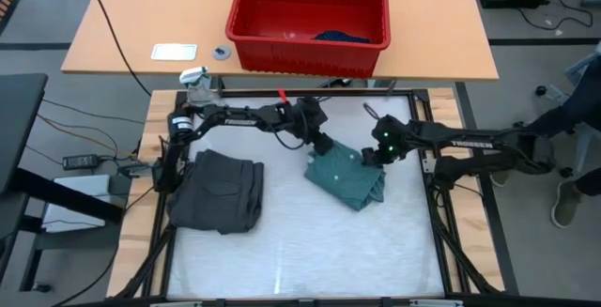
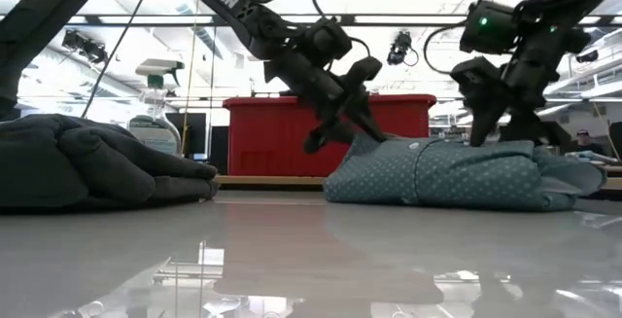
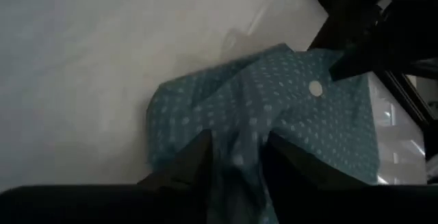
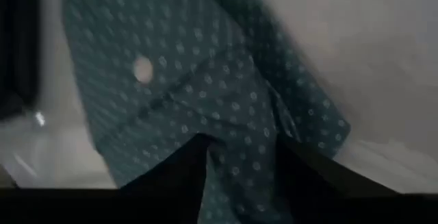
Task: Fold Laundry from Bin
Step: Fold the green polo shirt on the table
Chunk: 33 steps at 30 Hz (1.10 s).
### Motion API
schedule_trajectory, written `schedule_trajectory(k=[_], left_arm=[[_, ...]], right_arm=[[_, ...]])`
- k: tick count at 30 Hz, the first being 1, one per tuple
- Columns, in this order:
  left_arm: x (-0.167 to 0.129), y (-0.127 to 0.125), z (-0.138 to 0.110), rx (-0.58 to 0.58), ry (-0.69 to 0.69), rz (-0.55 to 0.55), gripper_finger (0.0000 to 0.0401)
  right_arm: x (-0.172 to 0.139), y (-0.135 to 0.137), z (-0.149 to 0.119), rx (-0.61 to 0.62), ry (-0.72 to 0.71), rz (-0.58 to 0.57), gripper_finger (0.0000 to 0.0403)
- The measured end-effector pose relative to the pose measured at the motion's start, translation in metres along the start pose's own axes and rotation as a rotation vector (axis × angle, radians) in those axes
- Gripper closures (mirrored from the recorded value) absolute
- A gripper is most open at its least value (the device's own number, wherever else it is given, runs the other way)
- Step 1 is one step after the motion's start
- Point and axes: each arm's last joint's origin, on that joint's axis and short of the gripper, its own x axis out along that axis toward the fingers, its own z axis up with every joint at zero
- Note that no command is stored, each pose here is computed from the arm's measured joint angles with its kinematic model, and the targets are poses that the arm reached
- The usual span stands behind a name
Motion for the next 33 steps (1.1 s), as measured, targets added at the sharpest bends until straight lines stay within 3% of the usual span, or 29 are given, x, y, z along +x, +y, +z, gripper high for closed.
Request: schedule_trajectory(k=[5, 9, 12, 19, 26, 33], left_arm=[[-0.024, 0.013, 0.017, 0.009, 0.010, -0.081, 0.0253], [-0.048, 0.025, 0.030, -0.005, 0.004, -0.118, 0.0251], [-0.058, 0.030, 0.028, -0.045, 0.073, -0.155, 0.0251], [-0.042, -0.010, -0.003, 0.030, 0.237, -0.206, 0.0250], [-0.031, -0.046, -0.002, 0.176, 0.095, -0.297, 0.0250], [0.015, -0.016, -0.008, 0.159, 0.041, -0.218, 0.0250]], right_arm=[[-0.015, 0.005, -0.005, 0.107, -0.086, 0.050, 0.0216], [-0.026, 0.010, -0.010, 0.112, -0.149, 0.083, 0.0227], [-0.035, 0.019, -0.010, 0.090, -0.164, 0.116, 0.0235], [-0.047, 0.053, -0.020, -0.011, -0.122, 0.193, 0.0249], [-0.008, 0.058, -0.016, -0.074, -0.091, 0.136, 0.0278], [0.037, 0.044, -0.007, -0.056, -0.096, 0.172, 0.0323]])
